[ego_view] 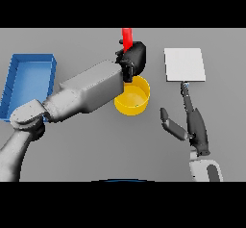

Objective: Pick up the red beaker and tilt it to pour out 1 green nut into yellow bowl. Pick up the yellow bowl and place it on the metallic measuring scale.

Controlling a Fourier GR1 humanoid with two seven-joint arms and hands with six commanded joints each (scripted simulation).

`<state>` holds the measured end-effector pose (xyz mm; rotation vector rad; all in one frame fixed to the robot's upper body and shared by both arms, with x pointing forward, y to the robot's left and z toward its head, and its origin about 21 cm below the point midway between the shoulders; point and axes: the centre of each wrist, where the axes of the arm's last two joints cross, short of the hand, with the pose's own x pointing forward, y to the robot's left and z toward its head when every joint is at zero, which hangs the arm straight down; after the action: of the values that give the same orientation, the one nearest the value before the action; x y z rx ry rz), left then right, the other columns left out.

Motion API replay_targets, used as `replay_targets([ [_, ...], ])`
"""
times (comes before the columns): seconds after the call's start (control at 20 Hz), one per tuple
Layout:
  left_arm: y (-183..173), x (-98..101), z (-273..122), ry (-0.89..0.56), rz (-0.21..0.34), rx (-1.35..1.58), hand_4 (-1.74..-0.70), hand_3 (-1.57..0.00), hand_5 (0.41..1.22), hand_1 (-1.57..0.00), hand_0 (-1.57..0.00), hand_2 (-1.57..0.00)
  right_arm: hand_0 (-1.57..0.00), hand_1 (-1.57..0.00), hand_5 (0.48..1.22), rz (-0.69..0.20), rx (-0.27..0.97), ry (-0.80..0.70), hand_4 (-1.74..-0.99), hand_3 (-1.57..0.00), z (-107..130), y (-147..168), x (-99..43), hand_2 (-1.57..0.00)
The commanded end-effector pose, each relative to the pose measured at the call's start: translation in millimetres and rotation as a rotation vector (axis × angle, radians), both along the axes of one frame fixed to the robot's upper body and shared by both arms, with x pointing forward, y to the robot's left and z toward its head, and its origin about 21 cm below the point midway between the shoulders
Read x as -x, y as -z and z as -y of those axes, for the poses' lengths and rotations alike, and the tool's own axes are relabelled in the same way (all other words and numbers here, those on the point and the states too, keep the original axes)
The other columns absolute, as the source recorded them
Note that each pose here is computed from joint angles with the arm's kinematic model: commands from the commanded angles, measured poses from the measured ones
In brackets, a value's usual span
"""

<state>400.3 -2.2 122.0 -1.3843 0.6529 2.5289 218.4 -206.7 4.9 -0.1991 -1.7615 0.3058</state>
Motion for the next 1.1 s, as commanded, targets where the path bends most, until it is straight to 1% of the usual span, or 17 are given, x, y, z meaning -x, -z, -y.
replay_targets([
  [0.0, -12.4, -6.0, -1.2, 0.027, 0.004, 0.021, -1.73, -1.57, 1.221, -1.57, -1.57, -1.57, 0.0, 0.0, 0.686, 0.015, 0.012, 0.0, -1.027, 0.0, 5.0, -2.1, 1.7, 0.0],
  [0.05, -19.3, -10.8, -4.8, 0.025, 0.005, 0.051, -1.73, -1.57, 1.221, -1.57, -1.57, -1.57, 0.0, 0.0, 0.684, 0.008, 0.002, -0.002, -1.035, 0.0, -1.9, -0.6, 2.2, 0.0],
  [0.15, -42.8, -21.3, -7.9, -0.004, 0.044, 0.066, -1.73, -1.57, 1.221, -1.57, -1.57, -1.57, 0.0, 0.0, 0.683, 0.005, 0.014, -0.001, -1.03, 0.0, -1.1, 0.4, 2.8, 0.0],
  [0.2, -59.8, -26.2, -10.2, -0.022, 0.051, 0.101, -1.73, -1.57, 1.221, -1.57, -1.57, -1.57, 0.0, 0.0, 0.682, 0.007, 0.024, 0.007, -1.03, 0.0, 2.9, -3.1, 0.2, 0.0],
  [0.25, -75.4, -31.8, -13.6, -0.044, 0.054, 0.15, -1.73, -1.57, 1.221, -1.57, -1.57, -1.57, 0.0, 0.0, 0.682, 0.007, 0.029, 0.006, -1.023, 0.0, -1.0, -3.4, -0.1, 0.0],
  [0.3, -90.7, -37.2, -19.2, -0.085, 0.069, 0.206, -1.73, -1.26, 1.221, -1.57, -1.57, -1.57, 0.0, 0.0, 0.681, 0.0, 0.033, 0.008, -1.024, 0.0, 0.8, 0.3, 2.6, 0.0],
  [0.35, -100.4, -42.1, -26.5, -0.114, 0.072, 0.241, -1.73, -1.02, 1.221, -1.57, -1.57, -1.57, 0.0, 0.0, 0.68, 0.001, 0.026, 0.005, -1.028, 0.0, -1.5, -1.8, -0.1, 0.0],
  [0.4, -111.8, -48.3, -35.4, -0.119, 0.06, 0.309, -1.73, -1.13, 1.221, -1.57, -1.57, -1.57, 0.0, 0.0, 0.68, 0.0, 0.03, 0.007, -1.018, 0.0, -0.4, 0.1, -0.5, 0.0],
  [0.45, -121.0, -54.9, -45.6, -0.165, 0.051, 0.363, -1.73, -1.22, 1.221, -1.57, -1.57, -1.57, 0.0, 0.0, 0.676, -0.002, 0.009, 0.006, -1.009, 0.0, 0.5, 0.7, 1.0, 0.0],
  [0.5, -135.6, -60.6, -55.4, -0.225, 0.033, 0.447, -1.73, -1.29, 1.221, -1.57, -1.57, -1.57, 0.0, 0.0, 0.683, 0.014, 0.015, -0.001, -1.001, 0.0, -0.4, 0.6, 0.3, 0.0],
  [0.55, -147.6, -67.1, -69.3, -0.303, 0.055, 0.53, -1.73, -1.35, 1.221, -1.57, -1.57, -1.57, 0.0, 0.0, 0.681, 0.017, 0.016, -0.002, -0.996, 0.0, -2.0, 1.3, 0.7, 0.0],
  [0.65, -167.5, -75.7, -96.6, -0.407, 0.039, 0.709, -1.73, -1.43, 1.221, -1.57, -1.57, -1.57, 0.0, 0.0, 0.672, 0.017, 0.012, -0.004, -0.99, 0.0, -1.5, 2.1, 1.1, 0.0],
  [0.7, -174.7, -79.3, -114.1, -0.454, 0.032, 0.811, -1.74, -1.43, 1.221, -1.57, -1.57, -1.57, 0.0, 0.0, 0.665, 0.009, 0.012, 0.008, -0.999, 0.0, -1.0, 1.0, -0.6, 0.0],
  [0.85, -177.4, -87.8, -172.5, -0.625, 0.061, 1.086, -1.74, -1.45, 1.221, -1.57, -1.57, -1.57, 0.0, 0.0, 0.668, 0.001, -0.029, -0.003, -1.004, 0.0, -6.6, -1.7, -4.2, 0.0],
  [0.95, -167.5, -88.5, -213.7, -0.701, 0.077, 1.252, -1.74, -1.45, 1.221, -1.57, -1.57, -1.57, 0.0, 0.0, 0.664, 0.002, -0.044, -0.006, -0.996, 0.0, -5.6, 0.9, -4.5, 0.0],
  [1.0, -156.2, -88.3, -234.1, -0.752, 0.081, 1.335, -1.74, -1.43, 1.221, -1.57, -1.57, -1.57, 0.0, 0.0, 0.659, -0.003, -0.045, -0.009, -1.012, 0.0, -6.2, -0.6, -7.2, 0.0],
  [1.05, -147.1, -86.6, -251.7, -0.812, 0.114, 1.398, -1.74, -1.42, 1.221, -1.57, -1.57, -1.57, 0.0, 0.0, 0.654, 0.001, -0.034, -0.009, -1.023, 0.0, -7.4, -0.2, -5.7, 0.0],
])
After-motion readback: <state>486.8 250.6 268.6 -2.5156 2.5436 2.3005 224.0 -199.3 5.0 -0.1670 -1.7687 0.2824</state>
